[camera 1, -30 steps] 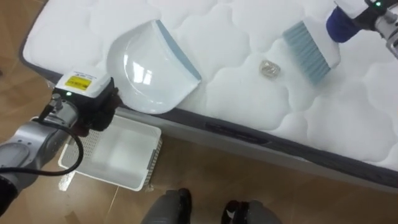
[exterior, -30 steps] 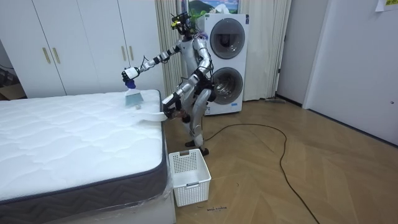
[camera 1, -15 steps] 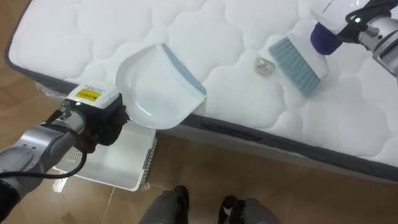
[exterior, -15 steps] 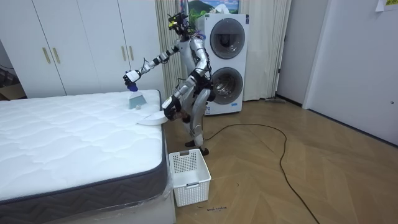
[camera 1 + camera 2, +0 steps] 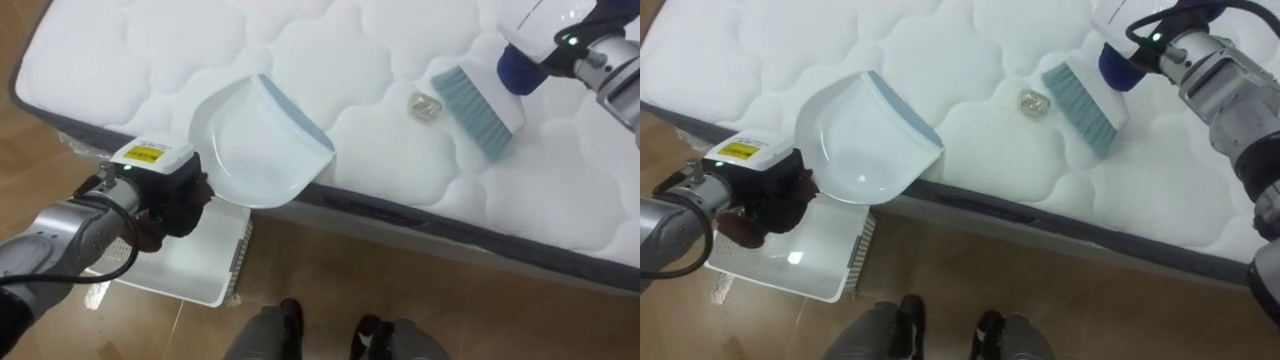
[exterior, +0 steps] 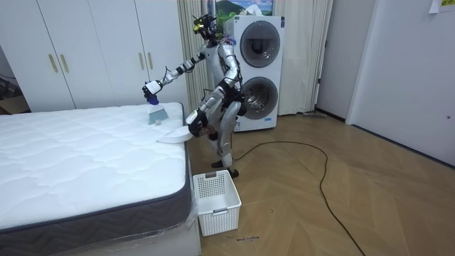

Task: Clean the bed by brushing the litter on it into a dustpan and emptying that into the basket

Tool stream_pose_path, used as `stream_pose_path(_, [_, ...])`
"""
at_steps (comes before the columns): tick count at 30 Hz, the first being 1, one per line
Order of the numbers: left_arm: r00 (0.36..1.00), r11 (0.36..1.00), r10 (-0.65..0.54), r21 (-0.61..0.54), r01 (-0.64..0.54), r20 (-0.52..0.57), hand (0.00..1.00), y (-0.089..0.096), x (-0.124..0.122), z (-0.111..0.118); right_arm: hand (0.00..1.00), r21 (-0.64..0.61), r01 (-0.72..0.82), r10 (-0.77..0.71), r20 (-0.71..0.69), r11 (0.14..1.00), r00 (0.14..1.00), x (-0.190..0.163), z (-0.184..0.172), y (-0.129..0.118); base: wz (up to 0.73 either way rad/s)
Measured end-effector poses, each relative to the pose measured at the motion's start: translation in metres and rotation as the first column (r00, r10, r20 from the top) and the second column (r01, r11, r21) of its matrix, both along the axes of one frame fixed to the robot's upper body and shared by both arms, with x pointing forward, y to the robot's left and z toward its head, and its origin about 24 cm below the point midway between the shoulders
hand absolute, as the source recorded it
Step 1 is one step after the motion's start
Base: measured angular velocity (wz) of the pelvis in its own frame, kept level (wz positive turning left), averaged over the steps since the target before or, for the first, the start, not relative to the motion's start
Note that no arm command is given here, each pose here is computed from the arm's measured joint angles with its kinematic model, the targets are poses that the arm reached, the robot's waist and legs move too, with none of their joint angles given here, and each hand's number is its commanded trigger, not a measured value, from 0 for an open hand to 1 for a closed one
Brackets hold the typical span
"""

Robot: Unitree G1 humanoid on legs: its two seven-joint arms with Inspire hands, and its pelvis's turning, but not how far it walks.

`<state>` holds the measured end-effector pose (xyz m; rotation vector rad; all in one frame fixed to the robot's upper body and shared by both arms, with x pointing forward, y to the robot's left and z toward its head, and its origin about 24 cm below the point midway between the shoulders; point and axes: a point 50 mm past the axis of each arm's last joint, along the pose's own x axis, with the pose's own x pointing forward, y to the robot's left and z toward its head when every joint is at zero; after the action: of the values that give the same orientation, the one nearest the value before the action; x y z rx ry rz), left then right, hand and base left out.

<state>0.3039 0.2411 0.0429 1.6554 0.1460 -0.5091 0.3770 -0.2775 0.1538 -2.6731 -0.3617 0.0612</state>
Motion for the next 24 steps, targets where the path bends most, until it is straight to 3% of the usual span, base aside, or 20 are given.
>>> stream_pose_path(4, [1.0,1.0,-0.001,-0.002,0.001,-0.002,1.0,-0.001,0.0,-0.001,1.0,0.003,0.002,-0.002,0.002,1.0,1.0,-0.001,-0.002,-0.002,0.01])
stream_pose_path(10, [1.0,1.0,-0.017,-0.02,0.017,-0.008,1.0,-0.008,-0.001,-0.005,1.0,0.105,0.034,-0.034,-0.006,0.994,0.999,-0.004,-0.012,-0.006,0.01])
stream_pose_path(24, [0.999,0.999,-0.034,-0.036,0.034,-0.008,1.0,-0.018,0.0,-0.008,1.0,0.213,-0.05,0.057,-0.025,0.976,0.998,0.001,-0.028,0.023,0.02])
